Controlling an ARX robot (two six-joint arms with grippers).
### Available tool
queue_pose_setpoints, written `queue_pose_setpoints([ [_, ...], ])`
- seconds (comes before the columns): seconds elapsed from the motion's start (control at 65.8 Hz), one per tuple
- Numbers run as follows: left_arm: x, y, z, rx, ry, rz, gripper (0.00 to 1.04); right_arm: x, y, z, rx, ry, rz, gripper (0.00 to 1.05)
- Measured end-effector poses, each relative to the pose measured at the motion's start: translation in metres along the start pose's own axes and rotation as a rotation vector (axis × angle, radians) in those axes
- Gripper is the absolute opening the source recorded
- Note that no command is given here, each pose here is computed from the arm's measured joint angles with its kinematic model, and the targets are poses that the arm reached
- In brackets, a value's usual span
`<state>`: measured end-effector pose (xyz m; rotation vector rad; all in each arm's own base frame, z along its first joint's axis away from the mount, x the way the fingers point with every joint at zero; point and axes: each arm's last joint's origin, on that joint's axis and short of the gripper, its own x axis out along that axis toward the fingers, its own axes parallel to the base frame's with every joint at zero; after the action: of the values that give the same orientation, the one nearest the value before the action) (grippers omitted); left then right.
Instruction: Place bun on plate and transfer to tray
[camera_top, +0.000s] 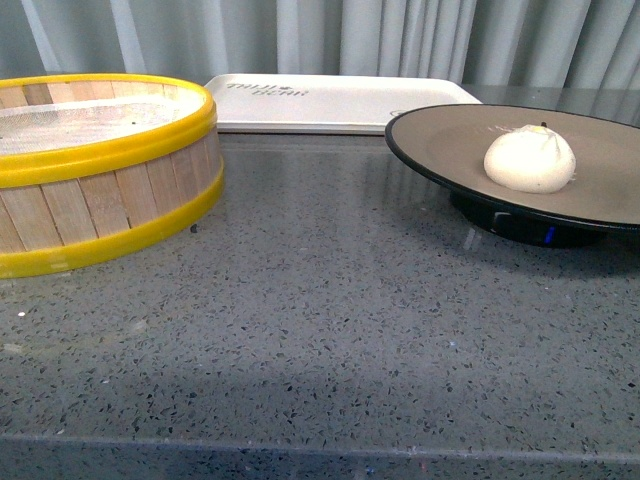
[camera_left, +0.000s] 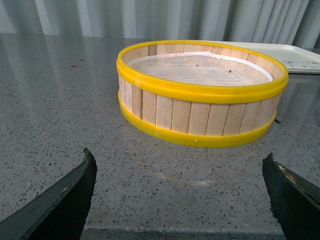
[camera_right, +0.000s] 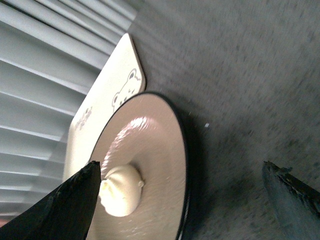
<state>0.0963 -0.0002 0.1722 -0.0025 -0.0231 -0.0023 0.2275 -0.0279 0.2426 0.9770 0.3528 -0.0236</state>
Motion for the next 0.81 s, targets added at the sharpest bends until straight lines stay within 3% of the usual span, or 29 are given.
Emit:
queue_pose_setpoints([
  [0.258,0.0,0.0,0.0,0.0,0.0,0.0,0.98,0.012,0.0,-0.013,0.184,0.105,0.019,0.96],
  [0.623,0.0,0.0,0.0,0.0,0.0,0.0,0.98,0.036,-0.008,-0.025,0.295,0.224,0.023,0.96],
  [0.805,0.0,0.0,0.0,0.0,0.0,0.0,0.98,0.044,0.0,-0.036,0.315,0.28,0.047,0.95],
])
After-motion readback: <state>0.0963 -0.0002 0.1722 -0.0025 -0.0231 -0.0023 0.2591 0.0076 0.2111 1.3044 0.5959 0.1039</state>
